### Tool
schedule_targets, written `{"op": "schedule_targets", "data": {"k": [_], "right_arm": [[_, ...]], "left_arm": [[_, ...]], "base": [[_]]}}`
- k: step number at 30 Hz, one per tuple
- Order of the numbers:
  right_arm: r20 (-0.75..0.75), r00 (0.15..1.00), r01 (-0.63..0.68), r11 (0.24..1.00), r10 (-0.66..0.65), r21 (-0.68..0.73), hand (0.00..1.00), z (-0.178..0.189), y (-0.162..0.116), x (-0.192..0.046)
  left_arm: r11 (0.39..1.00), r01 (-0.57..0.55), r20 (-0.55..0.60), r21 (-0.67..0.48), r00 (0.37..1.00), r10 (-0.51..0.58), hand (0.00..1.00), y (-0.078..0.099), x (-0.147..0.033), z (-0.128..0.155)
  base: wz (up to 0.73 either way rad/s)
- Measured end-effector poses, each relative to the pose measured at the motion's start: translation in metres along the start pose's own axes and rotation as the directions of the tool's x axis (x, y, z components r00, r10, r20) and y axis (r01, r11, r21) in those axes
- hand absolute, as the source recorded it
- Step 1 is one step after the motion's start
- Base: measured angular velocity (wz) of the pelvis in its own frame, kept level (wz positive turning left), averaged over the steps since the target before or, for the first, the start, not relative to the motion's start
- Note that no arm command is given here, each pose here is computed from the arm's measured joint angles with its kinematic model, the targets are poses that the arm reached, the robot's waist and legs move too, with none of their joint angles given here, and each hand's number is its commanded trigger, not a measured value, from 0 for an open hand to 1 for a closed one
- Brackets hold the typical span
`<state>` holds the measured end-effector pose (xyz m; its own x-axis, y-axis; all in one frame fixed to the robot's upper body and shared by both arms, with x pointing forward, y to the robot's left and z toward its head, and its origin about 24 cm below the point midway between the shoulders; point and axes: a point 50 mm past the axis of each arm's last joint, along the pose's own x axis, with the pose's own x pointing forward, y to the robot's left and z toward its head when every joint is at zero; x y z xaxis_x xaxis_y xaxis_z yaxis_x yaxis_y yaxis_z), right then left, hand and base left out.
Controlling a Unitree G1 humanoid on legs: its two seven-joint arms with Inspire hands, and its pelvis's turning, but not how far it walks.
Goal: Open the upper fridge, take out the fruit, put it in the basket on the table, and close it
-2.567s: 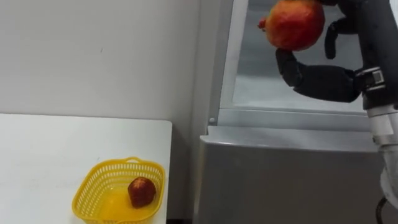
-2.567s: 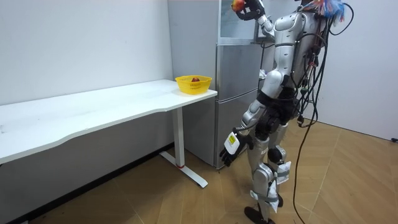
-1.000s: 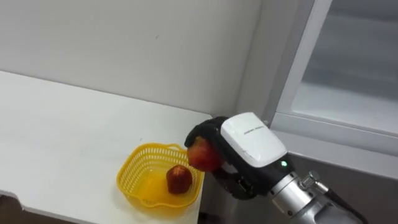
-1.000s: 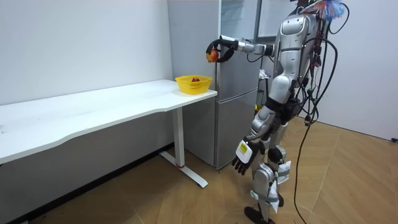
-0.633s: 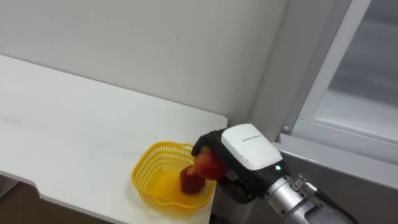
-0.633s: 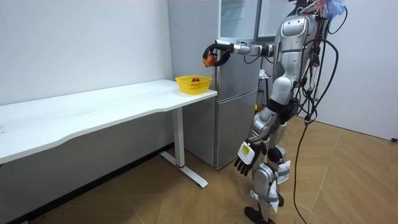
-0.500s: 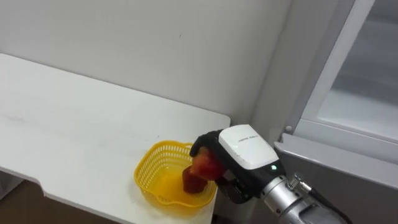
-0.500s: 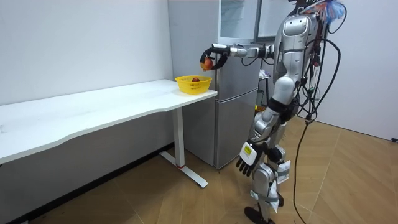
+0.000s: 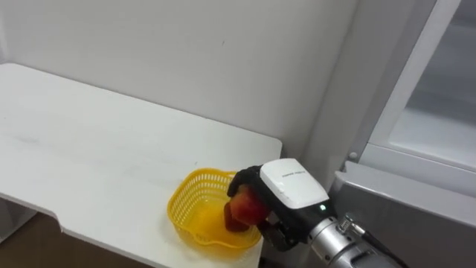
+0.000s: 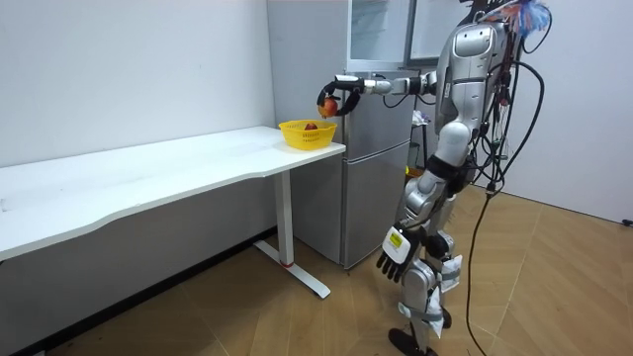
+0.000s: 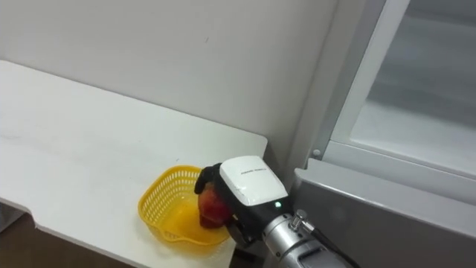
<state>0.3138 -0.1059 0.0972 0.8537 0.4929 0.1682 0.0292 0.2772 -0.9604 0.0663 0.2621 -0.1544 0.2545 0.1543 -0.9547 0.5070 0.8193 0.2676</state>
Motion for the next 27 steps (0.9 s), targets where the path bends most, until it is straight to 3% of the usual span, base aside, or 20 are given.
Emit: {"op": "schedule_targets", "data": {"k": [20,21,22,24,27], "right_arm": [[-0.017,1.000,0.015,1.000,-0.014,0.013,1.00,-0.003,-0.001,0.001],[-0.020,1.000,0.012,1.000,-0.011,0.013,0.79,-0.003,0.000,0.001],[-0.028,1.000,0.004,1.000,-0.004,0.012,0.25,-0.005,0.002,0.001],[-0.038,0.999,-0.008,1.000,0.008,0.012,0.00,-0.007,0.004,0.000],[-0.052,0.998,-0.031,0.999,0.031,0.016,0.00,-0.009,0.011,-0.001]], "left_arm": [[1.000,-0.017,0.004,0.000,1.000,0.017,0.00,0.000,0.000,0.002],[1.000,-0.018,0.005,0.000,1.000,0.018,0.00,0.000,0.000,0.002],[1.000,-0.018,0.005,0.000,1.000,0.018,0.00,0.000,0.000,0.002],[1.000,-0.015,0.004,0.004,1.000,0.015,0.00,0.000,0.000,0.002],[1.000,-0.008,0.004,0.025,1.000,0.007,0.00,-0.003,0.000,0.003]], "base": [[0.03],[0.00],[0.00],[0.00],[0.00]]}}
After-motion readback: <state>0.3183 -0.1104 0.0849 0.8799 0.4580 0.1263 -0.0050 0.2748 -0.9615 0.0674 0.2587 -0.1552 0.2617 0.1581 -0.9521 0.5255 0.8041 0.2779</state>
